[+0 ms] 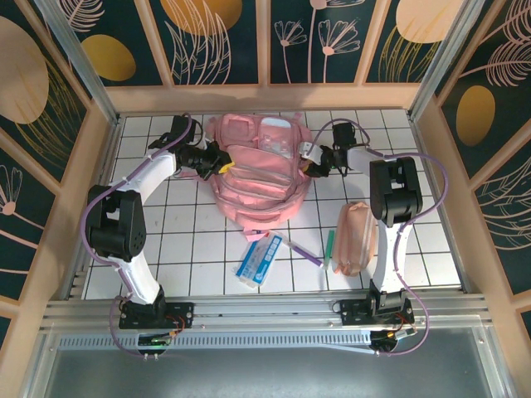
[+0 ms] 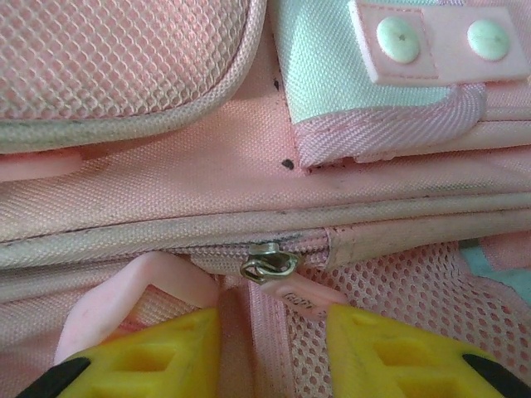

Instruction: Pack the student bag

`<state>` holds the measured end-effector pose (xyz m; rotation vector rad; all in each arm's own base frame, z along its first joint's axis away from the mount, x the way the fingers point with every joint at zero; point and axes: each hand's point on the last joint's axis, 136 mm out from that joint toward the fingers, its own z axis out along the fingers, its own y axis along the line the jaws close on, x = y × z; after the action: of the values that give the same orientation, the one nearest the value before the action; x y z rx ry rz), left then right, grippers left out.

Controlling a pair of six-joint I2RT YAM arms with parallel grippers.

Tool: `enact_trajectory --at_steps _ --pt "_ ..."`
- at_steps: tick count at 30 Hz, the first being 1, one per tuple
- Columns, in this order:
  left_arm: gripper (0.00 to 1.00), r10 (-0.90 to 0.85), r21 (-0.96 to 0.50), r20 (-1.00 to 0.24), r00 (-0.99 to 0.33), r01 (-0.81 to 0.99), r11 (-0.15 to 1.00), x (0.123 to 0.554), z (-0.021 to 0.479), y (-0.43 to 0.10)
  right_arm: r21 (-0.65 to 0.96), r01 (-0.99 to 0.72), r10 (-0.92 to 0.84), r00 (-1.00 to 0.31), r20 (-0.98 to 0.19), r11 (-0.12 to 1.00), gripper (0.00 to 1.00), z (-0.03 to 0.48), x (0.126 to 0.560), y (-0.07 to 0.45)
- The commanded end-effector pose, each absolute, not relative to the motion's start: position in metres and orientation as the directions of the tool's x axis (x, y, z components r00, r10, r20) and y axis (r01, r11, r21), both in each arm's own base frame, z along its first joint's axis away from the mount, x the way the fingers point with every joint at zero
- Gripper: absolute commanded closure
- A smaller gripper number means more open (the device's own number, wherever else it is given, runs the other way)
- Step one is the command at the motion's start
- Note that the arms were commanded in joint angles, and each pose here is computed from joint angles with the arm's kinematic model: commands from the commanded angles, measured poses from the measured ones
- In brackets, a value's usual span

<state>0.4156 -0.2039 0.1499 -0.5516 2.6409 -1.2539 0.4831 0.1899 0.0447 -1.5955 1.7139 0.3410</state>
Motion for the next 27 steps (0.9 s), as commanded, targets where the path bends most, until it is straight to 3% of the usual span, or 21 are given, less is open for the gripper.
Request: enact_trajectory --at_steps 1,6,11,20,27 --pt "1.00 -0.349 -0.834 -0.061 -0.935 -0.144 0.533 0.416 0.192 -0.213 -0.237 -0.962 -0.684 0.081 -0.725 0.137 0.65 0.061 0.470 0.197" --pt "1.00 -0.331 -0.823 -0.061 -0.942 -0.140 0.551 0.415 0.189 -0.213 -0.198 -0.976 -0.653 0.092 -0.752 0.090 0.74 0.075 0.463 0.190" --pt "1.00 -0.326 -0.821 -0.058 -0.944 -0.140 0.554 0.415 0.188 -0.213 -0.234 -0.966 -0.672 0.105 -0.733 0.105 0.61 0.080 0.471 0.186" --pt "1.00 -0.327 -0.820 -0.056 -0.943 -0.144 0.554 0.414 0.186 -0.213 -0.244 -0.946 -0.681 0.033 -0.731 0.215 0.57 0.061 0.494 0.196" --pt "1.00 -0.328 -0.819 -0.058 -0.943 -0.142 0.555 0.414 0.188 -0.213 -0.183 -0.975 -0.705 0.041 -0.708 0.127 0.54 0.038 0.473 0.203"
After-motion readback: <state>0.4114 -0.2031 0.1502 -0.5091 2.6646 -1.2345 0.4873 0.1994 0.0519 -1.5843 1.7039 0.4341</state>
